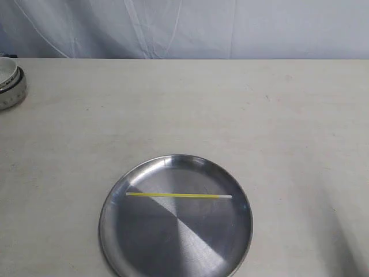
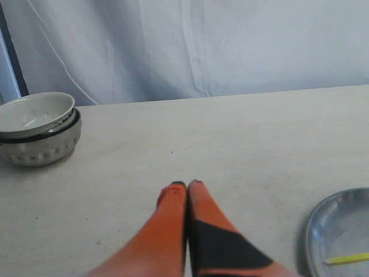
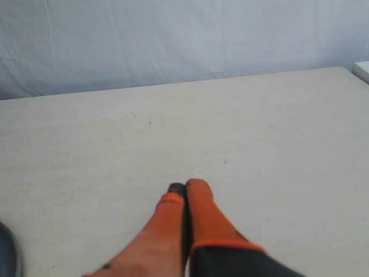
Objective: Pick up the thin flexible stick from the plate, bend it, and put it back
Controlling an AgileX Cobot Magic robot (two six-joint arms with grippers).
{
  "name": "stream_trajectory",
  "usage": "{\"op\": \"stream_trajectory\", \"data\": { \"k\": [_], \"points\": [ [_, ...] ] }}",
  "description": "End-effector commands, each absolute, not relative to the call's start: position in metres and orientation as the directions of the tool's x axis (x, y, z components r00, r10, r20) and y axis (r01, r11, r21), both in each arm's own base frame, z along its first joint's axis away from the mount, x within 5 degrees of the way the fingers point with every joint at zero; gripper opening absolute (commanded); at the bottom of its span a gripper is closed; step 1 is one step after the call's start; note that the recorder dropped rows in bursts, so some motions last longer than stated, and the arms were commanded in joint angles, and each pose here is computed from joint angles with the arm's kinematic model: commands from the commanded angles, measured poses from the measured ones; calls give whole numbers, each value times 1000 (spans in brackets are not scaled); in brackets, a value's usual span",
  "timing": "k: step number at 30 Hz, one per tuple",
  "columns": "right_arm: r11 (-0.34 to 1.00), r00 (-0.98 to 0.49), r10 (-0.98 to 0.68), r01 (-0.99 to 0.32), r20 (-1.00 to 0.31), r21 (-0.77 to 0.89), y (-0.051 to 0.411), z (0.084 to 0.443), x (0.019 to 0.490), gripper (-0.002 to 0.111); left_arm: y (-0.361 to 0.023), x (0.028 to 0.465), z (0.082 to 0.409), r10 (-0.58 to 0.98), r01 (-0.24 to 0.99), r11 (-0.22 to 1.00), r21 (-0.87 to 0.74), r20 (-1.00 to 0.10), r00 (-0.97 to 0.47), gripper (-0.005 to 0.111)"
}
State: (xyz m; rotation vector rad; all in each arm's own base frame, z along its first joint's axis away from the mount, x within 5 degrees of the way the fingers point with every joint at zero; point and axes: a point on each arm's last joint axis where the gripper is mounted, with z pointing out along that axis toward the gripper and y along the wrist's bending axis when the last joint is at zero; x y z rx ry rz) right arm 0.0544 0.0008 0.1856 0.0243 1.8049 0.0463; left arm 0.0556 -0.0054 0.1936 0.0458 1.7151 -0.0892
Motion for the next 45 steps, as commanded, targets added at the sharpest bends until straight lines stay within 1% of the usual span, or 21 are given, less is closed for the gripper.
{"op": "stream_trajectory", "data": {
  "k": [1, 4, 7, 9, 10, 12, 13, 15, 16, 18, 22, 24, 27, 30, 32, 34, 37, 39, 41, 44, 45],
  "points": [
    [999, -223, 38, -3, -974, 39, 0, 185, 54, -1, -5, 55, 194, -21, 85, 996, -32, -991, -131, 0],
    [999, -209, 38, -4, -977, 40, 0, 186, 55, -1, -5, 55, 194, -21, 85, 996, -32, -991, -131, 0],
    [999, -118, 43, -10, -992, 44, 1, 195, 56, -1, -5, 55, 194, -21, 85, 996, -32, -991, -131, 0],
    [985, -20, 172, -25, -985, 173, 2, 204, 57, -1, -5, 55, 194, -21, 85, 996, -32, -991, -131, 0],
    [949, 56, 314, -42, -948, 312, 1, 211, 56, -1, -5, 55, 194, -21, 85, 996, -32, -991, -131, 0],
    [816, 158, 578, -90, -801, 571, -2, 222, 55, -1, -5, 55, 194, -21, 85, 996, -32, -991, -131, 0],
    [697, 178, 715, -116, -676, 707, -5, 224, 55, -1, -5, 55, 194, -21, 85, 996, -32, -991, -131, 0],
    [517, 165, 853, -138, -495, 845, -7, 224, 55, -1, -5, 55, 194, -21, 85, 996, -32, -991, -131, 0],
    [463, 152, 883, -138, -444, 875, -7, 223, 55, -1, -5, 55, 194, -21, 85, 996, -32, -991, -131, 0],
    [458, 150, 886, -137, -438, 878, -7, 223, 55, -1, -5, 55, 194, -21, 85, 996, -32, -991, -131, 0],
    [522, 132, 851, -118, -508, 845, -5, 221, 56, -1, -5, 55, 194, -21, 85, 996, -32, -991, -131, 0],
    [602, 91, 799, -109, -595, 791, -1, 233, 58, -1, -5, 55, 194, -21, 85, 996, -32, -991, -131, 0],
    [740, -41, 669, -51, -742, 670, 5, 256, 66, -1, -5, 55, 194, -21, 85, 996, -32, -991, -131, 0],
    [895, -209, 436, 0, -875, 446, 8, 286, 88, -1, -5, 55, 194, -21, 85, 996, -32, -991, -131, 0],
    [957, -322, 268, -21, -908, 290, 11, 306, 108, -1, -5, 55, 194, -21, 85, 996, -32, -991, -131, 0],
    [986, -408, 88, -93, -909, 138, 14, 328, 136, -1, -5, 55, 194, -21, 85, 996, -32, -991, -131, 0],
    [963, -460, -173, -266, -871, -50, 22, 355, 180, -1, -5, 55, 194, -21, 85, 996, -32, -991, -131, 0],
    [911, -486, -308, -399, -818, -106, 32, 359, 212, 1, -5, 55, 194, -21, 85, 996, -32, -991, -131, 0],
    [836, -477, -424, -534, -770, -129, 47, 361, 242, 11, -5, 55, 194, -21, 85, 996, -32, -991, -131, 0],
    [726, -465, -547, -678, -696, -118, 75, 352, 276, 35, -5, 55, 194, -21, 85, 996, -32, -991, -131, 0],
    [697, -462, -576, -709, -674, -108, 84, 349, 285, 40, -5, 55, 194, -21, 85, 996, -32, -991, -131, 0]
  ]
}}
